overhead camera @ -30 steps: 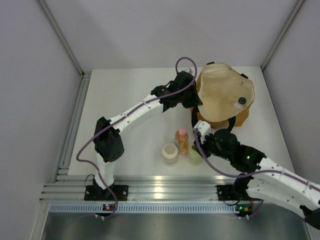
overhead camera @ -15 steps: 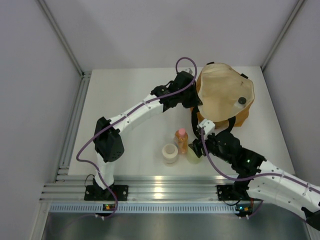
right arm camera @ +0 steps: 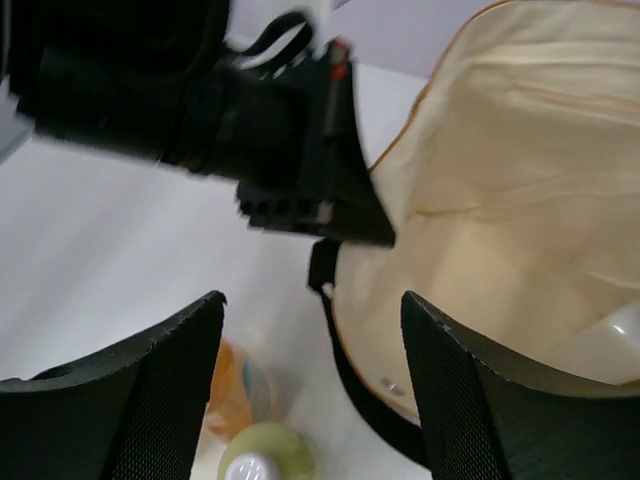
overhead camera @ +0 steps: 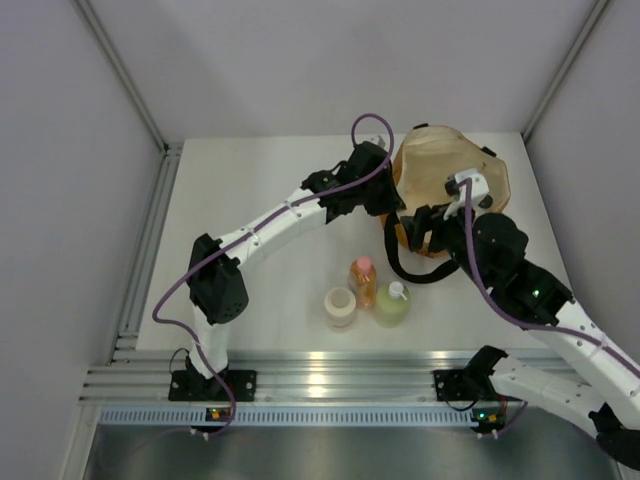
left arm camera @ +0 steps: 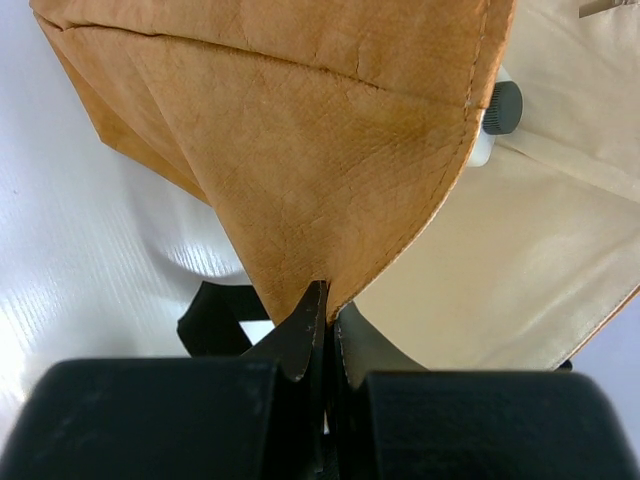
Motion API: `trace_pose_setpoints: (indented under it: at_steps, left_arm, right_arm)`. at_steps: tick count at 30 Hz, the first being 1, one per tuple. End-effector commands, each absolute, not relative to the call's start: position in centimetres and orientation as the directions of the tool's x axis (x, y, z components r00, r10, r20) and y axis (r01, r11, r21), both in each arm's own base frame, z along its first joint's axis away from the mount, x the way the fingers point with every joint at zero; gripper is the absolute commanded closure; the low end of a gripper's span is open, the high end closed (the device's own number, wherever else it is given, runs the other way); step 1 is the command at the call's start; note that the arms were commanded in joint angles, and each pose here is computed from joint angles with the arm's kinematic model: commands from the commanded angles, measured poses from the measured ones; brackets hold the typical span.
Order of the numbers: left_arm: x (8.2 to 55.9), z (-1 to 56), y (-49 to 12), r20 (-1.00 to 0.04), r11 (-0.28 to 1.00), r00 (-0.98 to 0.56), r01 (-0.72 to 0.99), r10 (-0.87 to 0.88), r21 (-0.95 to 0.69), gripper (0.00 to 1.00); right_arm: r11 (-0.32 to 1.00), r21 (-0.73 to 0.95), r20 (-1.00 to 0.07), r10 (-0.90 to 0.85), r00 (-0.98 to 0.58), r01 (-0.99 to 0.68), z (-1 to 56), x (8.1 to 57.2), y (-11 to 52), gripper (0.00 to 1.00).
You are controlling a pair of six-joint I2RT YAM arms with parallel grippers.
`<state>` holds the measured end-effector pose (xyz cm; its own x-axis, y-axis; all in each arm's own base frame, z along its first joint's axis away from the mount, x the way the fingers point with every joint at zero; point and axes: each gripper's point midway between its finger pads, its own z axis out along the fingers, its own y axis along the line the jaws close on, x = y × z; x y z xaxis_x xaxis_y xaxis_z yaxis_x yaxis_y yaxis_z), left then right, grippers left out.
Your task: Take the personal care products out of the canvas bag
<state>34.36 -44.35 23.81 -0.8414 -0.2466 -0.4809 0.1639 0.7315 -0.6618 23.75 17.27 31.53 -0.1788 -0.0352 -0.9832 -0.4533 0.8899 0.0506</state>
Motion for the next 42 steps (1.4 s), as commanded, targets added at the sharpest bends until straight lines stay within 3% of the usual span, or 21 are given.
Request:
trace_pose_setpoints:
  at_steps: [1, 6, 11, 17, 24, 31, 42]
  left_arm:
    - [34.0, 27.0, -45.1, -0.488, 0.680, -0.832, 0.198, -0.265, -0.706, 1.00]
    - [34.0, 27.2, -44.9, -0.486, 0.679, -0.829, 0.189, -0.277, -0.709, 1.00]
    - [33.8, 27.0, -44.8, -0.481, 0.683, -0.831, 0.181, -0.278, -0.708, 1.00]
    - [33.9, 26.0, -44.4, -0.492, 0.704, -0.828, 0.180, -0.269, -0.687, 1.00]
    - [33.9, 24.3, -43.8, -0.499, 0.736, -0.827, 0.165, -0.259, -0.657, 1.00]
    - [33.7, 23.6, -43.5, -0.498, 0.742, -0.830, 0.164, -0.252, -0.650, 1.00]
    - [34.1, 22.9, -42.4, -0.525, 0.776, -0.809, 0.145, -0.265, -0.614, 1.00]
  right_arm:
    - [0.956, 0.077, -0.965, 0.000, -0.263, -0.283, 32.0, 26.2, 14.5, 0.30]
    - [0.991, 0.121, -0.930, 0.092, -0.355, -0.059, 31.1, 29.9, 9.3, 0.34]
    - [0.987, 0.103, -0.887, 0.147, -0.438, 0.125, 27.3, 30.7, 5.4, 0.38]
    - [0.974, 0.092, -0.846, 0.185, -0.499, 0.205, 23.4, 30.3, 3.1, 0.41]
    - [0.948, 0.085, -0.852, 0.229, -0.471, 0.308, 23.5, 30.6, 1.2, 0.43]
    - [0.924, -0.072, -0.841, 0.146, -0.521, 0.375, 23.1, 34.0, -0.5, 0.41]
    - [0.912, -0.170, -0.865, 0.044, -0.500, 0.374, 24.4, 37.9, -1.3, 0.41]
